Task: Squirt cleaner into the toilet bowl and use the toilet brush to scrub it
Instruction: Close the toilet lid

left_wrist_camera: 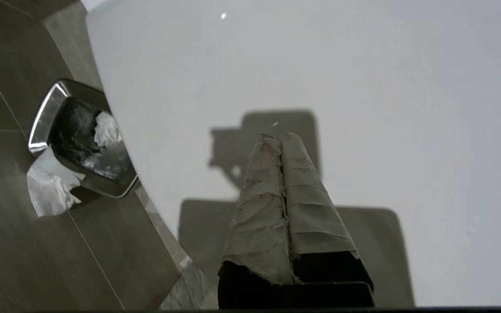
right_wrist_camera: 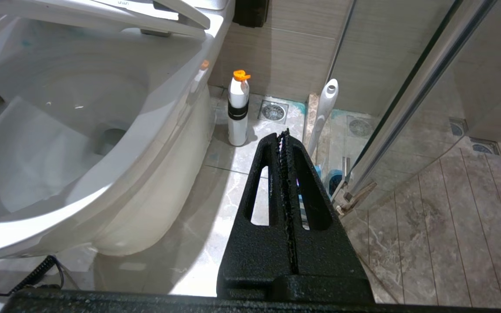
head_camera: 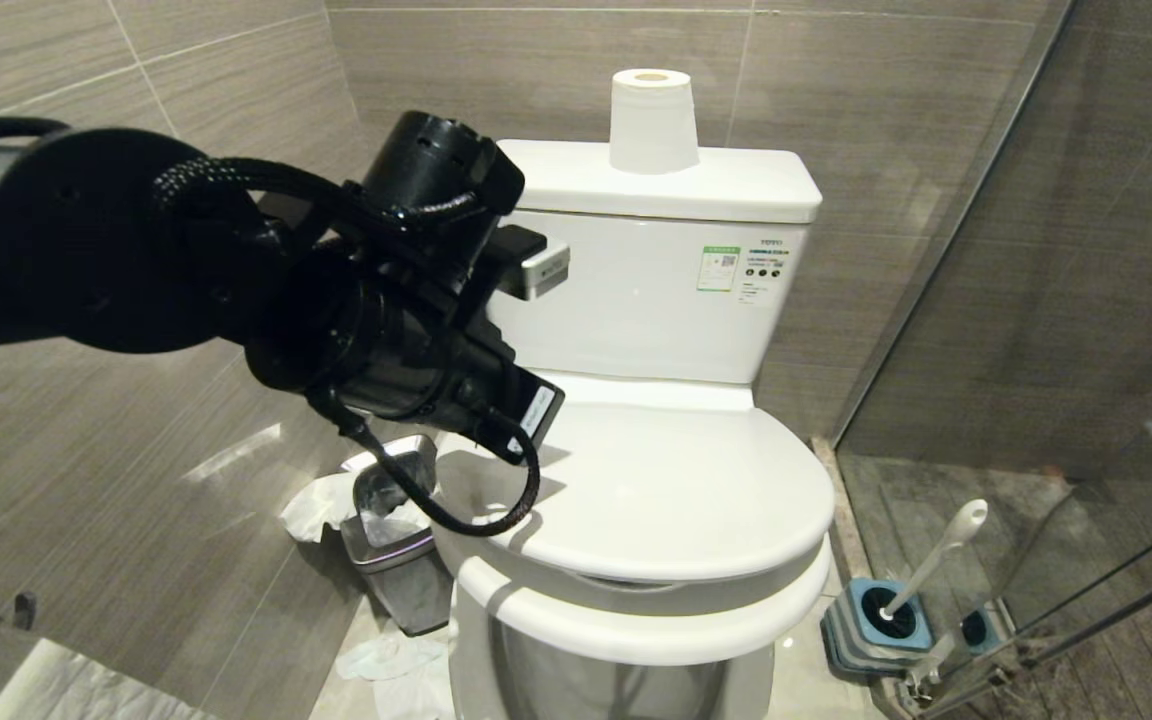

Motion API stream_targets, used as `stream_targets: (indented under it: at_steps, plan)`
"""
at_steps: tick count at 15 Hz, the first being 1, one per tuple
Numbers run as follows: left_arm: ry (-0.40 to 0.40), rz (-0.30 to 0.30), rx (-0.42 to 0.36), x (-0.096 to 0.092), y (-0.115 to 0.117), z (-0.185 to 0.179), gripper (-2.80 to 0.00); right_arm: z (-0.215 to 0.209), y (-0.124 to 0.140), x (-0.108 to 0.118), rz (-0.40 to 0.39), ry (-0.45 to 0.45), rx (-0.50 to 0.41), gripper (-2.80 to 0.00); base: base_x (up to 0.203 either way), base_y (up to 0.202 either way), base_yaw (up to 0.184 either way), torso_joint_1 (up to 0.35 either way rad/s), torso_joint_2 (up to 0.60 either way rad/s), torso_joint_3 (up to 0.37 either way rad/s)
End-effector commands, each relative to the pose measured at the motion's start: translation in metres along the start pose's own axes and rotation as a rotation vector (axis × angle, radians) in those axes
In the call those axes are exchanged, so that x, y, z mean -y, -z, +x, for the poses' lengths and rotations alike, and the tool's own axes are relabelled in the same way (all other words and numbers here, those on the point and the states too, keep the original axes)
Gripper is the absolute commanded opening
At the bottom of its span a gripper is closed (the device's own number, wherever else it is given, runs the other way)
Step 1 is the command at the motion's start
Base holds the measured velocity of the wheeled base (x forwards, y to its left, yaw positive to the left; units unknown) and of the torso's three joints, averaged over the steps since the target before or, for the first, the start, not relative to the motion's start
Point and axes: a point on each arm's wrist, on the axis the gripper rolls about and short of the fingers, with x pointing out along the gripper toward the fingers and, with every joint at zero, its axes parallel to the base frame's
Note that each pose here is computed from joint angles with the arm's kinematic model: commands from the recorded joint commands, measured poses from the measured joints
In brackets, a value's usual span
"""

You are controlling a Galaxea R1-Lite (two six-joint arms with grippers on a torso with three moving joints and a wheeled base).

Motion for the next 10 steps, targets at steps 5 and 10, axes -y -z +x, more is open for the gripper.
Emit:
stream_targets:
  at_steps: [5,10]
  plan:
    - [0.020,0.048,-0.199,0.021,0.022,0.020,-2.80,0.000,0.000,0.000,-0.001,-0.001,0.000,-2.80,0.000,0.000,0.000,0.000,0.00,0.000]
    - [0.012,-0.011,-0.281,0.029,0.034,0.041,-2.80,0.000,0.000,0.000,-0.001,-0.001,-0.001,-2.80,0.000,0.000,0.000,0.000,0.00,0.000]
